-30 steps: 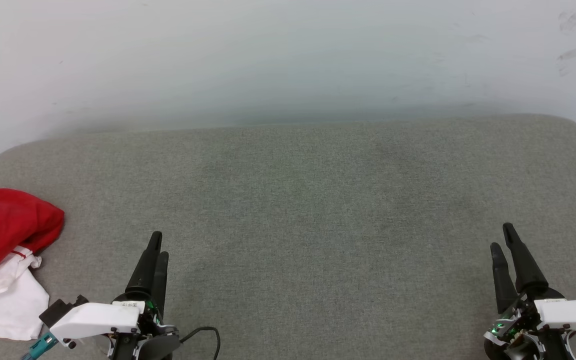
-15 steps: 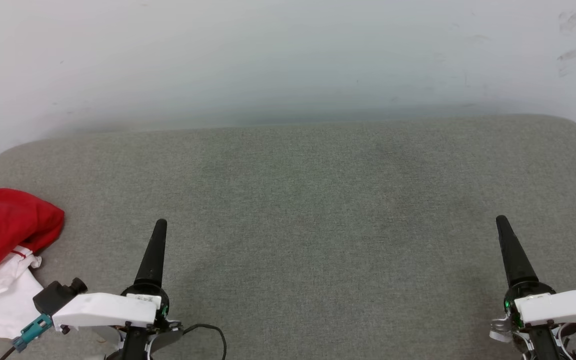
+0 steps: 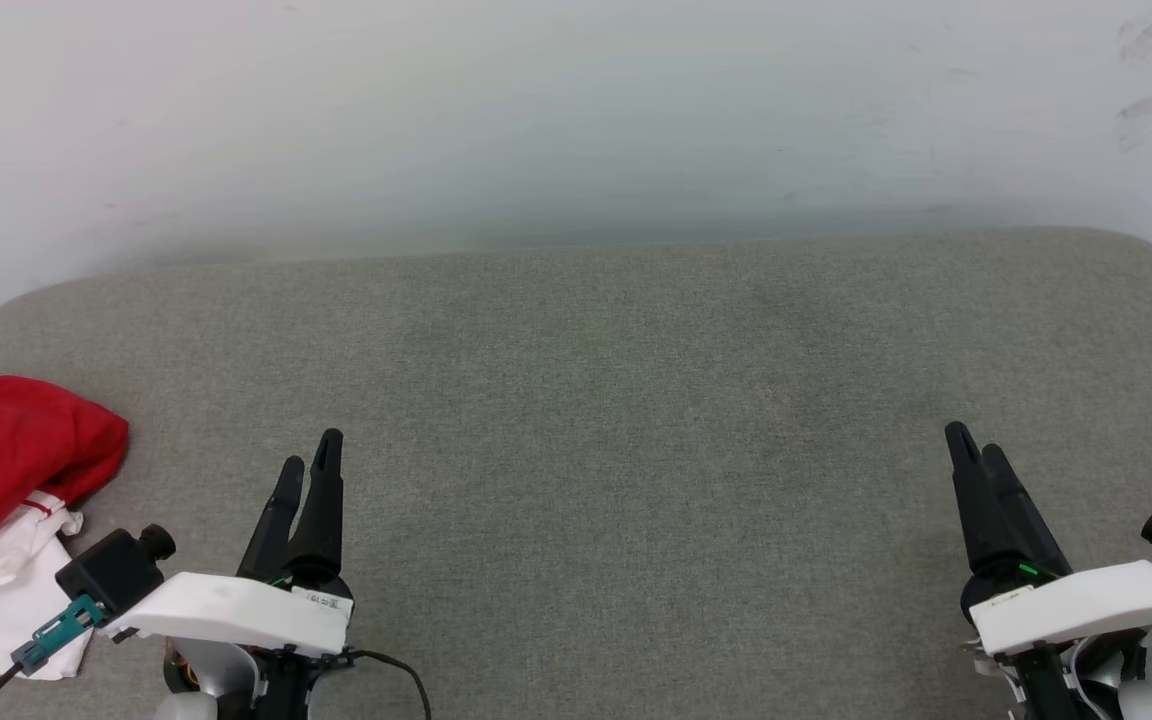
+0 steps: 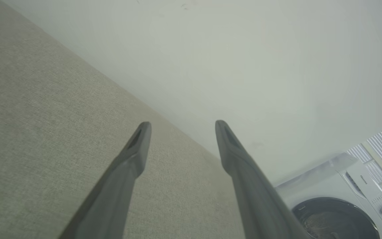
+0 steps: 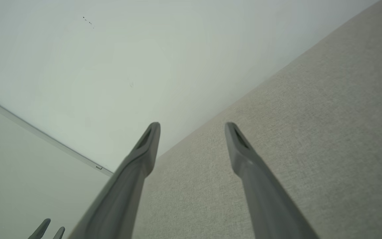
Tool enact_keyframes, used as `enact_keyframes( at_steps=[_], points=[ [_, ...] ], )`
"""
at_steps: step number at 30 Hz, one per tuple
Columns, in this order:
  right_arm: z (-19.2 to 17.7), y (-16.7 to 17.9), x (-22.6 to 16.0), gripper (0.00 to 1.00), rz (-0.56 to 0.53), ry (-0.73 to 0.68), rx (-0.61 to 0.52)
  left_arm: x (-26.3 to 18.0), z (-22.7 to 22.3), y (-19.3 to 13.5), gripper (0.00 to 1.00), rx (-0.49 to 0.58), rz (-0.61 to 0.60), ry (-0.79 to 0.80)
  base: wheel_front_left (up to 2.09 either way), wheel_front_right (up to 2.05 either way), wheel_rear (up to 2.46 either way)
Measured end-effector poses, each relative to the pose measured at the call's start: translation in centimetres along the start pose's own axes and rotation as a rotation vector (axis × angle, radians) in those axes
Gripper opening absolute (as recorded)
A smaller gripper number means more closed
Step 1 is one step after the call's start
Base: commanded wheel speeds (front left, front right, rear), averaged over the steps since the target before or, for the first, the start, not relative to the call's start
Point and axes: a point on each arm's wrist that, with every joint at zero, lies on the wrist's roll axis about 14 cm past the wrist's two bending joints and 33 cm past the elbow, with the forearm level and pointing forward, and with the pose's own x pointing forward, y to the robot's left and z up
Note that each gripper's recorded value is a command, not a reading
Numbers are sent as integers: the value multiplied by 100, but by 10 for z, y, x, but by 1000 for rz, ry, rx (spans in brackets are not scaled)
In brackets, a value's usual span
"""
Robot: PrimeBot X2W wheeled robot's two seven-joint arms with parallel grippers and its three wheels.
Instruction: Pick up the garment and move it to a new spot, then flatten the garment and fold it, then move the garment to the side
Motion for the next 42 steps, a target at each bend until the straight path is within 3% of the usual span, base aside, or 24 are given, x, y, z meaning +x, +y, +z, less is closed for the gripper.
enact_keyframes(
  at_steps=[22, 42],
  points=[
    [4, 9, 1, 100, 31, 28, -358, -1, 2, -6, 100, 387, -52, -4, 0, 0, 0],
    [9, 14, 1, 100, 38, 9, -592, -2, 0, -6, 100, 599, -74, -14, 0, 0, 0]
  ],
)
